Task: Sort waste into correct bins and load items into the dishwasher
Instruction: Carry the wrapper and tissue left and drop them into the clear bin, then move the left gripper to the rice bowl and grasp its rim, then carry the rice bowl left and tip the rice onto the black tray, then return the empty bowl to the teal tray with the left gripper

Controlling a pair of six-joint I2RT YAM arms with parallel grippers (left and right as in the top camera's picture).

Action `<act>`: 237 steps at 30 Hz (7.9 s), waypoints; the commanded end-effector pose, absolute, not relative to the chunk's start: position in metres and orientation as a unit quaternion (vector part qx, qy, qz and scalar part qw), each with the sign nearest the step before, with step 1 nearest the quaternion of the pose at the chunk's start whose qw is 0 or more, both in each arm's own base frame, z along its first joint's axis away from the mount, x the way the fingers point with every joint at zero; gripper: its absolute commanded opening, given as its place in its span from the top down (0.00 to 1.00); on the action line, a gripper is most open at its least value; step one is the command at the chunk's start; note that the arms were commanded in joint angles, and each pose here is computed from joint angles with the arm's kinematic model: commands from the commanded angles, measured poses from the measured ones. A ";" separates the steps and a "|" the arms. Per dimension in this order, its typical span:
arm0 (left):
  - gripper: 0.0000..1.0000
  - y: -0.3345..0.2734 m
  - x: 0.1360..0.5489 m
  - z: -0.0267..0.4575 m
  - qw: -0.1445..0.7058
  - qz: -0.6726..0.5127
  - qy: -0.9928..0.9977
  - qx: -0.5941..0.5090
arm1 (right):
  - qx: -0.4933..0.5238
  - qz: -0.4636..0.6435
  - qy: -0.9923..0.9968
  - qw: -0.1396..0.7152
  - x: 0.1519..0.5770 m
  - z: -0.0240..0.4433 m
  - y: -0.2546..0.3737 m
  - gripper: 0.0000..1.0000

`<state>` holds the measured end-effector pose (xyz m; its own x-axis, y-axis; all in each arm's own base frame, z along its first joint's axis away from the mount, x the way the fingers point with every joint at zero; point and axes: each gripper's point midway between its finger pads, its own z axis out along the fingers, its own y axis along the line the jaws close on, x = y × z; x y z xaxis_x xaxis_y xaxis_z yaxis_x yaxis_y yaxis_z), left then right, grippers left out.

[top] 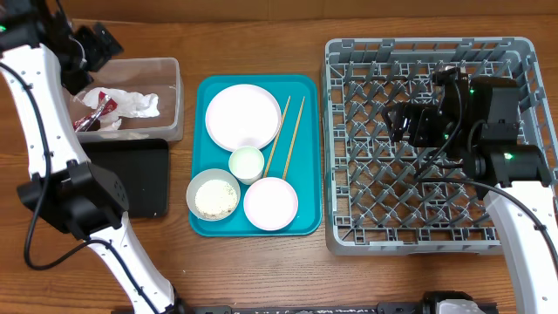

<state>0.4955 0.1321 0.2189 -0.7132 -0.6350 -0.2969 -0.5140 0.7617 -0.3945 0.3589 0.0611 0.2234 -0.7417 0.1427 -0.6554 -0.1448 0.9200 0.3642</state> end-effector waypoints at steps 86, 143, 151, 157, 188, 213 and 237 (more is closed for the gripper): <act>0.82 -0.098 0.235 0.026 0.032 -0.034 0.996 0.078 | 0.002 0.200 0.910 0.364 0.362 0.229 0.059 0.00; 0.96 0.081 0.324 0.167 0.302 -0.410 0.835 -0.208 | 0.001 0.200 0.908 0.367 0.363 0.230 0.059 0.00; 0.96 0.105 0.315 0.170 0.351 -0.472 0.769 -0.252 | 0.001 0.200 0.908 0.367 0.363 0.230 0.059 0.00; 0.96 0.122 0.309 0.171 0.359 -0.542 0.707 -0.279 | 0.001 0.200 0.908 0.367 0.363 0.230 0.059 0.00; 0.96 0.116 0.325 0.181 0.308 -0.631 0.652 -0.287 | 0.002 0.200 0.910 0.362 0.361 0.228 0.059 0.00; 0.96 -0.061 0.273 0.134 0.112 -0.105 0.988 0.029 | 0.003 0.200 0.911 0.360 0.360 0.227 0.059 0.00; 0.64 -0.112 0.277 0.087 0.043 -0.186 0.979 0.074 | 0.003 0.200 0.912 0.359 0.360 0.227 0.059 0.00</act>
